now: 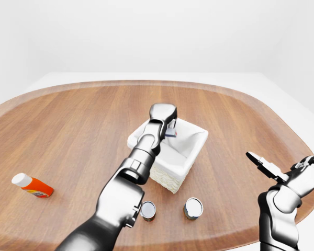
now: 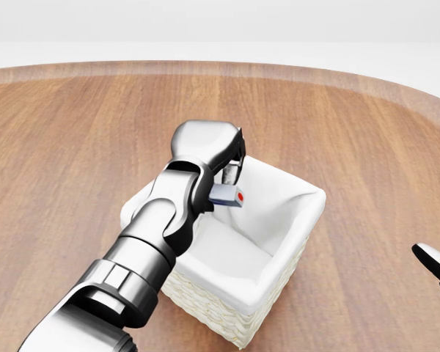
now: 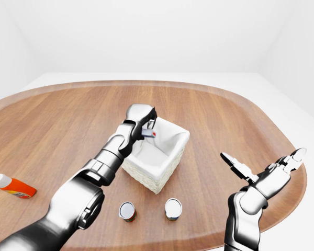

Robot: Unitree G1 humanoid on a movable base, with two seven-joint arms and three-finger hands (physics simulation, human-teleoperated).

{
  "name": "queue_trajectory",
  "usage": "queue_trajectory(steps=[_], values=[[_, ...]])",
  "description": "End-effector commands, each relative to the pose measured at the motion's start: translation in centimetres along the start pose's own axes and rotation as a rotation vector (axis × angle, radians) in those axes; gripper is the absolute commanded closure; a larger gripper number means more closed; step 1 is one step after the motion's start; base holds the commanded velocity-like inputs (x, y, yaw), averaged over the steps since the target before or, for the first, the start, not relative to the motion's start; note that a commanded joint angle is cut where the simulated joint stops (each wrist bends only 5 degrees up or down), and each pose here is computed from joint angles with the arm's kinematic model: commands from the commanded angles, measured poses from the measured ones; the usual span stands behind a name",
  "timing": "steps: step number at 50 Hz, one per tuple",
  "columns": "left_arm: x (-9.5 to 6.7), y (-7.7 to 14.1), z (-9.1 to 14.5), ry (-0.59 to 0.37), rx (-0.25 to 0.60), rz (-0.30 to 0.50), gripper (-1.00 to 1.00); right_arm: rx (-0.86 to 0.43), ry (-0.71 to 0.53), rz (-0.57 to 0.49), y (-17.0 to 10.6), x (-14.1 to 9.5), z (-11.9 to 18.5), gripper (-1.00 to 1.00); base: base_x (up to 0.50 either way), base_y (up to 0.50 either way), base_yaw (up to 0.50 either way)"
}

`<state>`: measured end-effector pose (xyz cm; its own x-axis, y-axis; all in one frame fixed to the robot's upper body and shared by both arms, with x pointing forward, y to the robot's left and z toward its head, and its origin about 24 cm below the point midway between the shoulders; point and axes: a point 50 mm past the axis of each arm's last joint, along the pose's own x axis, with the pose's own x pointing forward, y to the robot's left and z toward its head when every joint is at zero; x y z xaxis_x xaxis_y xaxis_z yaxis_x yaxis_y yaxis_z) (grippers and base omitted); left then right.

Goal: Pick up the alphabet soup and the cream cheese box, and put them in the basket.

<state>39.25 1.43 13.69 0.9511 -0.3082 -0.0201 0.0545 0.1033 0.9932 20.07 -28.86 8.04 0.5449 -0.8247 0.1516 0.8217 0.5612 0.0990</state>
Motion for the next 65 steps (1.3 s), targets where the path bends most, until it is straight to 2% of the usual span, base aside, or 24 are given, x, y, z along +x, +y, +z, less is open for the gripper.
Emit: queue_trajectory(steps=[1,8,14,28,44,53,54,55,65], values=[[0.2,-1.1,-0.1,0.024,-0.055,-0.038,1.00,-0.002,0.000,0.001,0.0,0.0,0.0,-1.00,0.00,0.00,0.00],[0.0,-2.2,-0.3,0.041,-0.055,-0.059,1.00,-0.002,0.000,0.000,0.0,0.0,0.0,-1.00,0.00,0.00,0.00],[0.1,-1.9,0.5,0.019,-0.042,-0.041,1.00,-0.002,-0.001,0.001,0.0,-0.1,0.0,-1.00,0.00,0.00,0.00],[-0.1,-2.5,1.3,-0.001,-0.014,-0.056,1.00,-0.002,-0.004,0.000,0.0,-0.1,0.1,-1.00,0.00,0.00,0.00],[-0.2,-2.8,1.3,-0.002,-0.006,-0.065,1.00,-0.002,-0.006,0.001,0.0,-0.1,0.0,-1.00,0.00,0.00,0.00],[-0.1,-2.5,1.0,0.010,-0.030,-0.053,1.00,-0.003,-0.008,0.000,0.0,-0.1,0.0,-1.00,0.00,0.00,0.00],[0.0,-2.4,1.0,0.012,-0.037,-0.047,0.80,-0.003,-0.008,0.000,0.0,-0.1,0.0,-1.00,0.00,0.00,0.00],[0.0,-2.1,1.0,0.010,-0.035,-0.038,-1.00,-0.003,-0.008,0.000,0.0,-0.1,0.0,-1.00,0.00,0.00,0.00],[0.1,-1.9,0.7,0.015,-0.029,-0.024,-1.00,-0.003,-0.010,0.002,0.0,-0.1,-0.1,-1.00,0.00,0.00,0.00]])
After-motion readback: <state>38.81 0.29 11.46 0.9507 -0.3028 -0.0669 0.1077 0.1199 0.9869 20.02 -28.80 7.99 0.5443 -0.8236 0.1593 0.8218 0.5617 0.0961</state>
